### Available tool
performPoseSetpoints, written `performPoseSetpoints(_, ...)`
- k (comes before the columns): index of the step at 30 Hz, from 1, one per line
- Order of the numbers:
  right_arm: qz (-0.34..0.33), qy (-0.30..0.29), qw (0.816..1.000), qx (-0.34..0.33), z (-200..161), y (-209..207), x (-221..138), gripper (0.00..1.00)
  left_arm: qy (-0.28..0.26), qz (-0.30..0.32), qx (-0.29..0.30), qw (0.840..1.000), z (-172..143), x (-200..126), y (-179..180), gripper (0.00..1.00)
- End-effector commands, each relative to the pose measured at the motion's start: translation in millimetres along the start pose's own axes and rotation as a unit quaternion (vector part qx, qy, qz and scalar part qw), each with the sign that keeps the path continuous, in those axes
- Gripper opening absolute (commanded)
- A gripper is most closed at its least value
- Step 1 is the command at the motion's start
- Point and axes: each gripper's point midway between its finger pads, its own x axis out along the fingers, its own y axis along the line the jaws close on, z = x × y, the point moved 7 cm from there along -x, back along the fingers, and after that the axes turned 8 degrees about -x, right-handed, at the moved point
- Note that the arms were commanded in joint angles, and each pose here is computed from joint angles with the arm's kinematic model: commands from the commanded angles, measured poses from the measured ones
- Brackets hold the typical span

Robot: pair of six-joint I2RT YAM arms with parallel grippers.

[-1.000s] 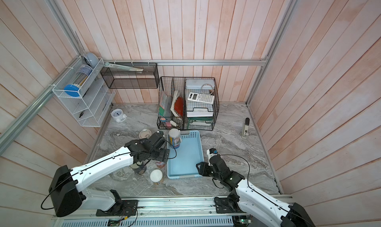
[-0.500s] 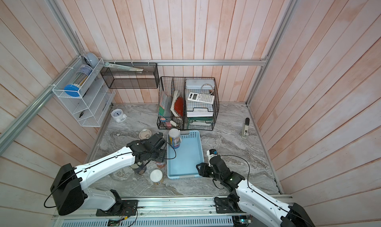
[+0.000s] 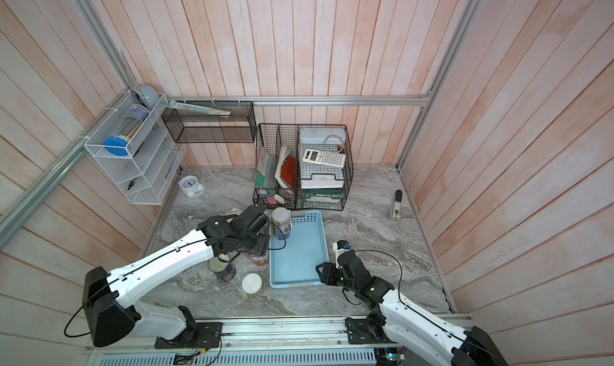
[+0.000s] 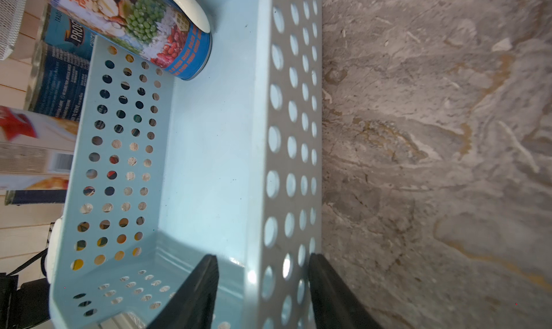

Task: Put the canned food in the basket
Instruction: Pick up the canned food from the center of the board, then place the canned food in the basket.

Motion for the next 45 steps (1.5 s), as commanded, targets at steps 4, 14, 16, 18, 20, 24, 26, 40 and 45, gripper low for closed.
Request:
performPoseSetpoints(4,0.012,0.015,1.0,0.001,-5.6,1.3,1.1,0.54,-0.05,-0.056,0.025,0.997,22.1,-50.5,-33.0,0.4)
performPoseSetpoints(14,0.014,0.015,1.0,0.004,-6.7,2.4,1.2,0.5,-0.077,-0.034,0.036,0.996,26.6,-74.2,-32.1,0.39)
performPoseSetpoints(16,0.014,0.017,1.0,0.005,-7.7,2.2,1.6,0.5,-0.071,-0.03,0.036,0.996,22.6,-68.6,-30.1,0.39)
performPoseSetpoints(18,0.015,0.016,1.0,0.004,-7.4,2.8,1.5,0.5,-0.07,-0.025,0.034,0.997,19.8,-63.2,-28.6,0.38)
performPoseSetpoints(20,0.016,0.016,1.0,0.004,-7.3,3.3,1.2,0.5,-0.076,-0.038,0.026,0.996,21.0,-64.6,-30.9,0.38)
performPoseSetpoints(24,0.014,0.014,1.0,0.003,-6.6,3.6,0.6,0.5,-0.078,-0.078,0.023,0.994,26.0,-62.3,-47.6,0.36)
performPoseSetpoints(26,0.013,0.015,1.0,0.002,-6.9,3.3,0.6,0.5,-0.075,-0.081,0.032,0.993,28.5,-54.2,-58.0,0.36)
performPoseSetpoints(40,0.006,0.015,1.0,-0.003,-8.1,1.4,-1.8,0.51,-0.063,-0.037,0.044,0.996,24.8,31.6,-73.6,0.36)
performPoseSetpoints(45,0.006,0.014,1.0,-0.005,-7.6,1.9,-2.5,0.51,-0.067,-0.011,0.033,0.997,23.7,50.5,-64.2,0.36)
